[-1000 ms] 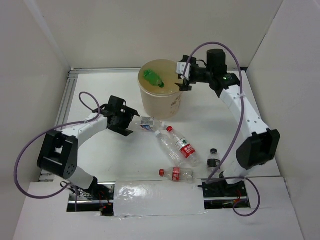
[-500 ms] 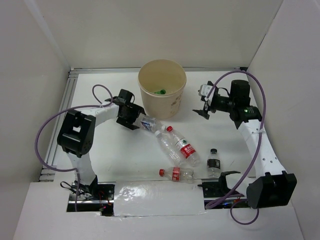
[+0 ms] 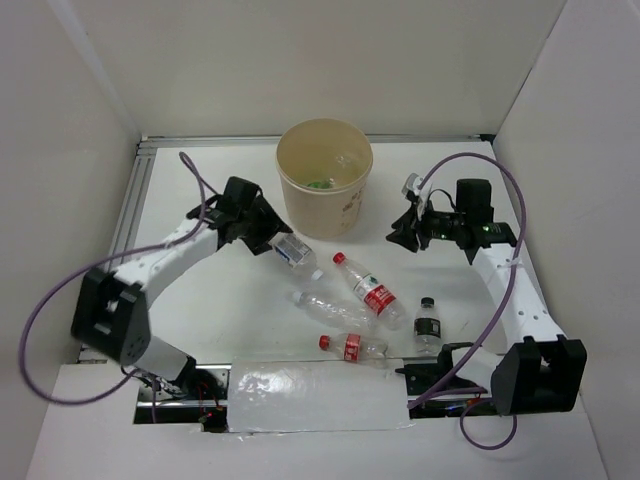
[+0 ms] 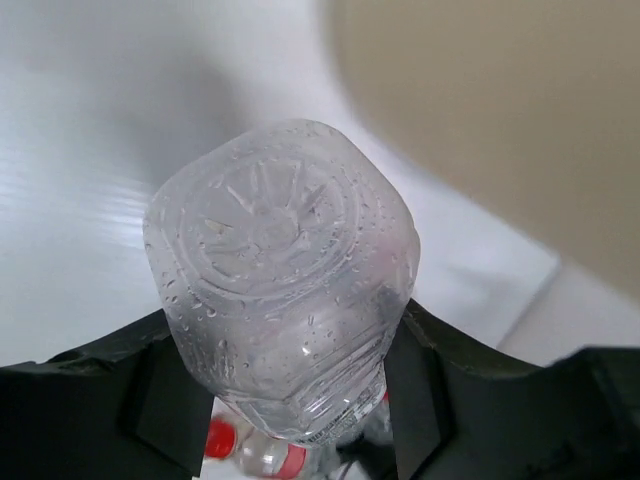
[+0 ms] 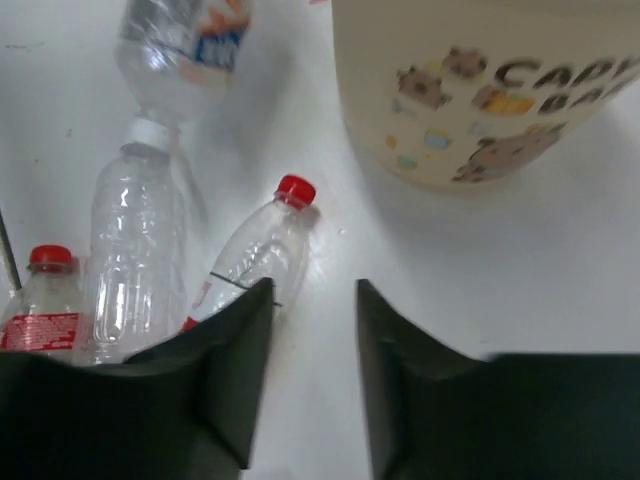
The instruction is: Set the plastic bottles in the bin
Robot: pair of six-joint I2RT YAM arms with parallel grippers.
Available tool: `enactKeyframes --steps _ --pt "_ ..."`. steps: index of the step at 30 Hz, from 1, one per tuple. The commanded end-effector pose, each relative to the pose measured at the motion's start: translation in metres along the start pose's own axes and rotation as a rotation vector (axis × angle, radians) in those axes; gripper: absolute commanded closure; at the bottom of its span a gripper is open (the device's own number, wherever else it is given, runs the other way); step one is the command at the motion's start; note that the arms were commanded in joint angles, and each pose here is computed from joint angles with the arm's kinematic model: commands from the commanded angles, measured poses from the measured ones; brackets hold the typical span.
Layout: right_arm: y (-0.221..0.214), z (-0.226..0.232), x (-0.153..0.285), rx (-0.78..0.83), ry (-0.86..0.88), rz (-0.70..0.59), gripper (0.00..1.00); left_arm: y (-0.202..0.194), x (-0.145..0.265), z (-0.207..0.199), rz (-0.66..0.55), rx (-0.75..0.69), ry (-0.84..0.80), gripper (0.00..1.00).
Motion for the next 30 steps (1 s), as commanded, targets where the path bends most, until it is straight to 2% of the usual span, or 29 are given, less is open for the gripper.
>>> enactKeyframes --steps 1,3,6,7,9,11,12,13,14,16,17,19,20,22,23,25,26,30 --pt "-0.025 0.010 -0.005 -0.217 0.029 0.048 0.60 -0.009 0.081 -0.039 -0.217 -0.337 -0.272 0.95" --pt "-0.034 0.014 -0.010 -0.261 0.042 0.059 0.62 -0.006 0.122 -0.051 -0.340 -0.462 -0.418 0.95" --pt "-0.043 0.019 -0.019 -0.330 0.073 0.089 0.43 0.002 0.162 -0.081 -0.491 -0.561 -0.582 0.91" --pt "-0.045 0.021 -0.023 -0.355 0.088 0.103 0.35 0.006 0.174 -0.092 -0.555 -0.588 -0.631 0.91" --pt "-0.048 0.022 -0.028 -0.376 0.104 0.120 0.27 0.015 0.193 -0.115 -0.638 -0.599 -0.696 0.88" --pt "-0.054 0.022 -0.033 -0.419 0.104 0.168 0.24 0.025 0.188 -0.137 -0.685 -0.611 -0.700 0.86" --pt "-0.052 0.023 -0.036 -0.415 0.116 0.174 0.21 0.036 0.204 -0.153 -0.760 -0.624 -0.723 0.85" --pt "-0.055 0.024 -0.038 -0.426 0.118 0.198 0.19 0.037 0.201 -0.163 -0.777 -0.633 -0.711 0.82" --pt "-0.054 0.024 -0.039 -0.432 0.120 0.203 0.18 0.044 0.179 -0.174 -0.789 -0.619 -0.646 0.82" --pt "-0.055 0.027 -0.043 -0.451 0.135 0.217 0.15 0.056 0.181 -0.193 -0.857 -0.598 -0.628 0.70" --pt "-0.053 0.025 -0.044 -0.453 0.129 0.202 0.13 0.060 0.158 -0.200 -0.863 -0.593 -0.564 0.68" --pt "-0.052 0.028 -0.048 -0.454 0.113 0.217 0.13 0.071 0.156 -0.210 -0.901 -0.586 -0.506 0.61" --pt "-0.051 0.025 -0.050 -0.465 0.096 0.218 0.13 0.072 0.149 -0.213 -0.911 -0.591 -0.456 0.49" --pt "-0.052 0.026 -0.056 -0.460 0.072 0.243 0.12 0.079 0.131 -0.219 -0.903 -0.615 -0.372 0.34" --pt "-0.055 0.026 -0.061 -0.479 0.051 0.246 0.12 0.080 0.122 -0.214 -0.886 -0.629 -0.306 0.10" --pt "-0.063 0.029 -0.068 -0.479 0.020 0.280 0.12 0.082 0.119 -0.212 -0.885 -0.655 -0.273 0.01" --pt "-0.064 0.026 -0.074 -0.477 0.006 0.282 0.12 0.080 0.115 -0.209 -0.873 -0.661 -0.260 0.00" --pt "-0.079 0.031 -0.093 -0.486 -0.068 0.351 0.11 0.081 0.140 -0.203 -0.925 -0.685 -0.269 0.00"
Point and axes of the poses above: each gripper's point midway between its finger pads, its own x axis back along the fingers, its own z axis along the line the jaws close on, y = z × x, the point moved 9 cm from there along x, back along the fingers, and after that the axes turned 10 degrees about -x, right-handed, at the moved point
